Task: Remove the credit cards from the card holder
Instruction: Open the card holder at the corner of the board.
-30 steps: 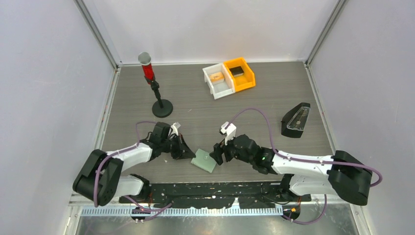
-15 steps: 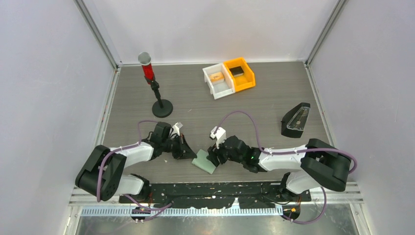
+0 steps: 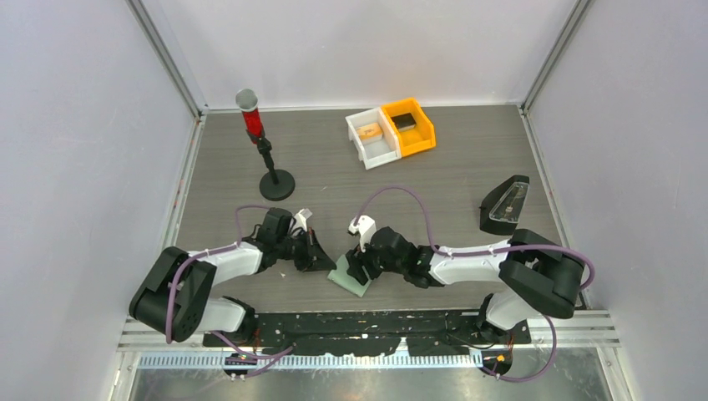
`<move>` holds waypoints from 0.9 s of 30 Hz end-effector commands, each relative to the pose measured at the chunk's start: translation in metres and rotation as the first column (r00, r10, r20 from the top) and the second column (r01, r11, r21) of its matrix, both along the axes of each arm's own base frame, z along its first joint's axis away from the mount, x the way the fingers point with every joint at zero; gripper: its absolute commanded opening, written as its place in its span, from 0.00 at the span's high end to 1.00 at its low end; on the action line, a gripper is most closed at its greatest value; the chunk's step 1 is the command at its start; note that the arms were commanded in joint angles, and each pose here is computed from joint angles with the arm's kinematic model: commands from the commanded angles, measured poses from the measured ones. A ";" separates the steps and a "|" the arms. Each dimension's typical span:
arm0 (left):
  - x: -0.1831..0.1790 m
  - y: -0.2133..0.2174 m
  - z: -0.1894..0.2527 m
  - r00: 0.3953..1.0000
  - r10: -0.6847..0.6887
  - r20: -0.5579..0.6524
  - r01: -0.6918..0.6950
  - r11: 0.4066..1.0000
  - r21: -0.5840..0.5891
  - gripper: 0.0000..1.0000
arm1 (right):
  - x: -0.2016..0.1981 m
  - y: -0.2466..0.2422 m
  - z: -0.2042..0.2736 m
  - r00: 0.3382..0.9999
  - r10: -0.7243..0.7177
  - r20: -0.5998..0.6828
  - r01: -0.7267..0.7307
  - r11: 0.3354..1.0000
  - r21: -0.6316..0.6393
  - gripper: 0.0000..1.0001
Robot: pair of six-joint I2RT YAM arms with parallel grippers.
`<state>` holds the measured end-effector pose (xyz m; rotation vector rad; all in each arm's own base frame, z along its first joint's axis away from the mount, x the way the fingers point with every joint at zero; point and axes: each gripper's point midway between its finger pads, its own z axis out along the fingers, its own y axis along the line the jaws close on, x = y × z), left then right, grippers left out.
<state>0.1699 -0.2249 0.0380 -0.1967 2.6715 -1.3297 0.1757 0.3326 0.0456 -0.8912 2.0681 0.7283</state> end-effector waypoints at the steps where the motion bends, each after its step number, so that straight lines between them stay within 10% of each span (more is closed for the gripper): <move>1: 0.003 -0.006 0.015 0.999 -0.023 0.041 0.025 0.999 -0.036 1.00 | -0.008 0.008 -0.004 0.998 0.030 -0.061 -0.031 0.999 -0.026 0.33; 14: 0.001 0.011 0.007 0.998 0.006 0.054 -0.011 0.997 0.079 1.00 | 0.009 -0.027 -0.018 0.985 -0.169 -0.025 0.162 0.971 -0.177 0.65; 27: -0.006 0.015 -0.003 0.999 0.006 0.036 -0.010 0.994 0.112 1.00 | 0.012 -0.047 -0.010 0.978 -0.208 -0.002 0.201 0.950 -0.238 0.56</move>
